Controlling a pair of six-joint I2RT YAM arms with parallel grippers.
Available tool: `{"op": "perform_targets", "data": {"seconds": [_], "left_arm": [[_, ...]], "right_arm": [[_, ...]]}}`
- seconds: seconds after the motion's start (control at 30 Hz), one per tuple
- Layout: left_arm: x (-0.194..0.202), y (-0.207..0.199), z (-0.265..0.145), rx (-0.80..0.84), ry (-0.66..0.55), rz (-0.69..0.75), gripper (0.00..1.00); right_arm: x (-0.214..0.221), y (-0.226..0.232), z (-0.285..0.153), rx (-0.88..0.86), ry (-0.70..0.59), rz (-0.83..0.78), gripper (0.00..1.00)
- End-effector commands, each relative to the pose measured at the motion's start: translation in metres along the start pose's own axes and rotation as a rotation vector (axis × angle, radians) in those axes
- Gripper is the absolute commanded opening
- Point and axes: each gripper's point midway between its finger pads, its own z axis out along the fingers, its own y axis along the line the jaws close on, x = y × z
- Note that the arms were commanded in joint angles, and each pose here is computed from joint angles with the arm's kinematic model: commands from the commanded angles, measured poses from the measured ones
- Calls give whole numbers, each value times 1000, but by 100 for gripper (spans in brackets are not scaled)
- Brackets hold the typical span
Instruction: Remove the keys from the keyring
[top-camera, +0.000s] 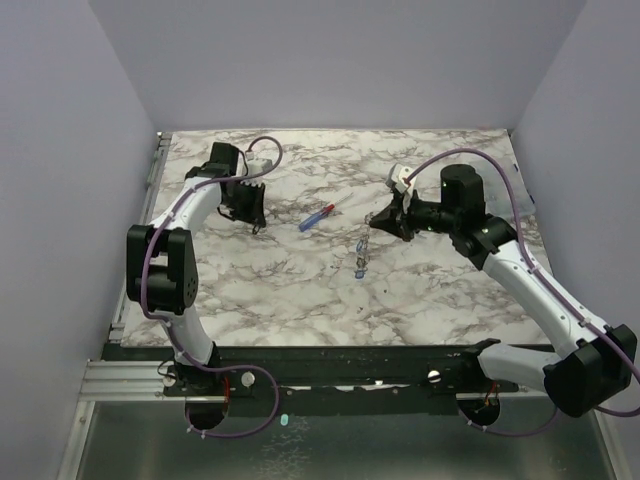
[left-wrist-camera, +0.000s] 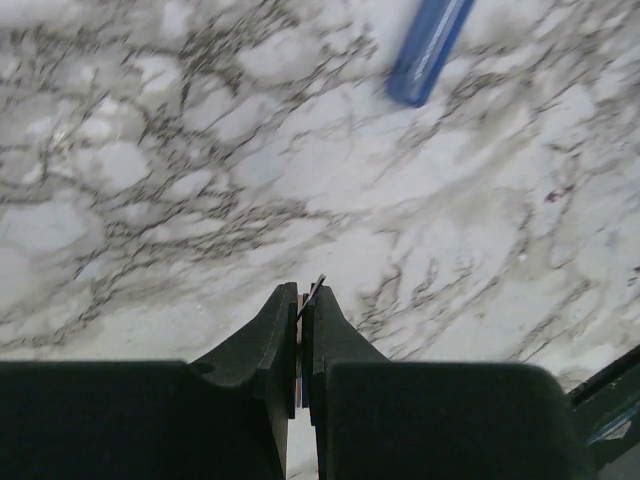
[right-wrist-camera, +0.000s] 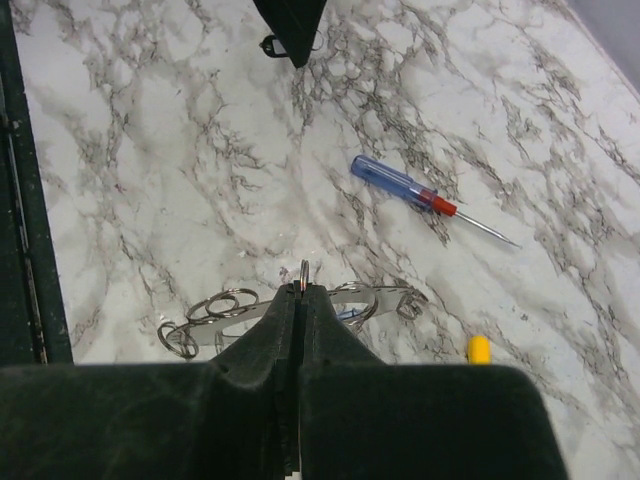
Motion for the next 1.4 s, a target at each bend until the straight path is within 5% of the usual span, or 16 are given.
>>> {"op": "perform_targets", "data": {"seconds": [0.0,0.23,0.73,1.17,1.37], "left_arm": [[20,43,-1,-124,25,31,0],[51,78,24,-189,111,-22,4],[72,94,34,-183,127,-72,56],[7,32,-15,31,-123,109,97],[7,-20,-32,246,-211,255,99]], "right_arm": [[-17,5,-12,-7,-17,-38,1],[-17,6,-10,-7,-23,-10,1],[-30,14,-7,-81,-50,6,1],[-49,28,-10,-198,-82,-31,1],[-60,45,-16,-309,-111,-65,0]]}}
